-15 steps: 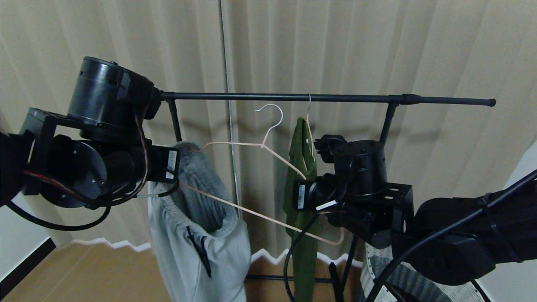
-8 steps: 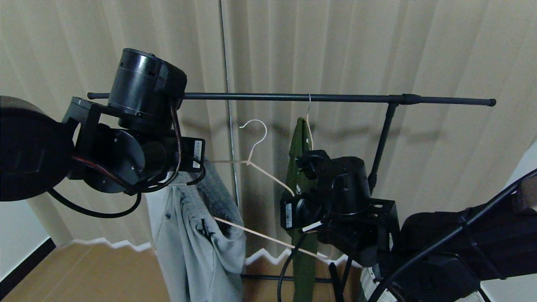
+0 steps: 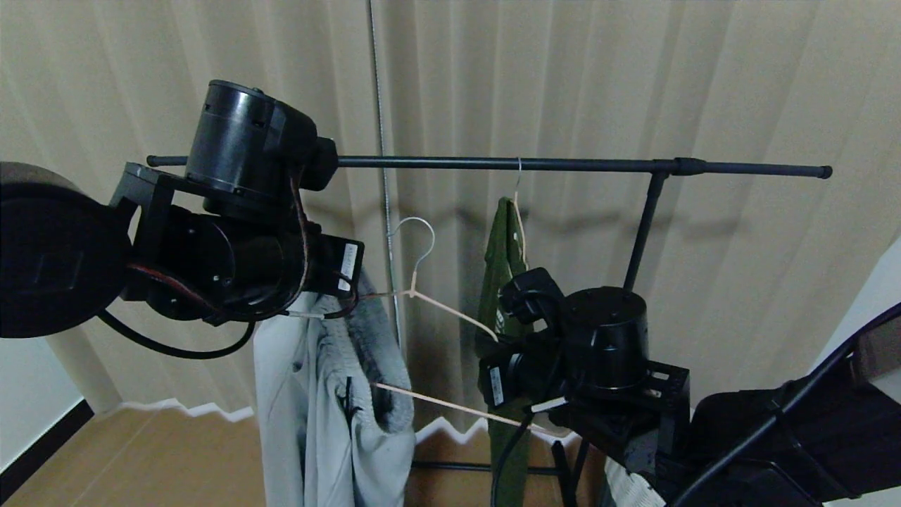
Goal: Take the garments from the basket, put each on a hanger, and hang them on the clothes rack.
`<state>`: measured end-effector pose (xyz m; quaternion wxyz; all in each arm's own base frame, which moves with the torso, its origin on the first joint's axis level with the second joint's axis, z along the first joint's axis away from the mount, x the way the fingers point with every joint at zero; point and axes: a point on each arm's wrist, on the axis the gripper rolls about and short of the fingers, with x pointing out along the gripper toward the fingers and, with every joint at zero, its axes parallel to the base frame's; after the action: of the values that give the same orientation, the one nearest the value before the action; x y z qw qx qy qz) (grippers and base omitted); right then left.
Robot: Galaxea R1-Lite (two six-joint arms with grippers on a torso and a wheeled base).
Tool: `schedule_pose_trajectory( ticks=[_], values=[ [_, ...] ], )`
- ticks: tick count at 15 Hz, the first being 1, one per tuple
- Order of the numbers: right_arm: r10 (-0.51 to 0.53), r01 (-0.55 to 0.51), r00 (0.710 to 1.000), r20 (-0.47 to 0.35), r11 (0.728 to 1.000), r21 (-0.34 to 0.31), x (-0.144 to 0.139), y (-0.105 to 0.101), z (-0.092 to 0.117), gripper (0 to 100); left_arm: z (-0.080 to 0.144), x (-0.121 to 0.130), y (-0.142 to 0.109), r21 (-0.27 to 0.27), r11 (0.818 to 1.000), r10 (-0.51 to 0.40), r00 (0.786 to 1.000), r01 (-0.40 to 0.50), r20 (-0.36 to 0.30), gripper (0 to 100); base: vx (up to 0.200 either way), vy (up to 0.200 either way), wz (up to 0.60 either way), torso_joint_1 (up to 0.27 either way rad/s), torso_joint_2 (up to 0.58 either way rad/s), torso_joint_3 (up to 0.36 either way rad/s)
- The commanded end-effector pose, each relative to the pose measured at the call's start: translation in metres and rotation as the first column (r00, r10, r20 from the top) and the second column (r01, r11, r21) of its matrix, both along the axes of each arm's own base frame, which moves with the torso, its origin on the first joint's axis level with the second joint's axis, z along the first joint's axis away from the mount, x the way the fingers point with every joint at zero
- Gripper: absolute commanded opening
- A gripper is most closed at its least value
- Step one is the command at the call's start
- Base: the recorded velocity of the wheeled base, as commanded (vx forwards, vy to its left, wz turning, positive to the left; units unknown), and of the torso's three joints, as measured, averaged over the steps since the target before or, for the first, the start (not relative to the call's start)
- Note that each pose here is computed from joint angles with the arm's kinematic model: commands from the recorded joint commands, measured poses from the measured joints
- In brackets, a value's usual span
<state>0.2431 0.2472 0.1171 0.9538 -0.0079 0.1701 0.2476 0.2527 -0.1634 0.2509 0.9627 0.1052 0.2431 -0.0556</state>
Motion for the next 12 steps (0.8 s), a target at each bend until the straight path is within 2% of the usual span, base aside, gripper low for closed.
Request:
schedule_pose_trajectory(
  ticks=[1, 4, 7, 8, 9, 12],
  values=[
    [0.004, -0.004, 1.000, -0.007, 1.000, -0.012, -0.001, 0.000, -0.004, 0, 0.001, -0.006, -0.003, 0.005, 0.997, -0.077, 0.997, 0.077, -0.010, 0, 0.000, 0.000, 0.00, 0.000, 0.00, 0.000],
    [0.004, -0.004, 1.000, -0.008, 1.000, -0.011, -0.002, -0.001, -0.004, 0, 0.002, -0.011, -0.005, -0.016, 0.972, -0.233, 0.972, 0.233, -0.015, 0, 0.000, 0.000, 0.00, 0.000, 0.00, 0.000],
    [0.002, -0.002, 1.000, 0.004, 1.000, 0.004, -0.003, -0.003, 0.002, 0, -0.004, -0.024, 0.003, 0.034, 0.925, -0.378, 0.926, 0.378, -0.016, 0, 0.000, 0.000, 0.00, 0.000, 0.00, 0.000],
    [-0.003, 0.002, 1.000, 0.021, 1.000, 0.025, -0.003, -0.005, 0.007, 0, -0.010, -0.034, 0.010, 0.058, 0.891, -0.451, 0.893, 0.450, -0.011, 0, 0.000, 0.000, 0.00, 0.000, 0.00, 0.000],
    [-0.004, 0.003, 0.999, 0.037, 0.999, 0.041, -0.003, -0.005, 0.010, 0, -0.015, -0.036, 0.012, 0.072, 0.881, -0.467, 0.884, 0.467, -0.006, 0, 0.000, 0.000, 0.00, 0.000, 0.00, 0.000],
    [-0.007, 0.001, 0.997, 0.072, 0.997, 0.072, -0.002, -0.005, 0.014, 0, -0.027, -0.040, 0.014, 0.096, 0.873, -0.481, 0.877, 0.479, -0.001, 0, 0.000, 0.000, 0.00, 0.000, 0.00, 0.000]
  ],
)
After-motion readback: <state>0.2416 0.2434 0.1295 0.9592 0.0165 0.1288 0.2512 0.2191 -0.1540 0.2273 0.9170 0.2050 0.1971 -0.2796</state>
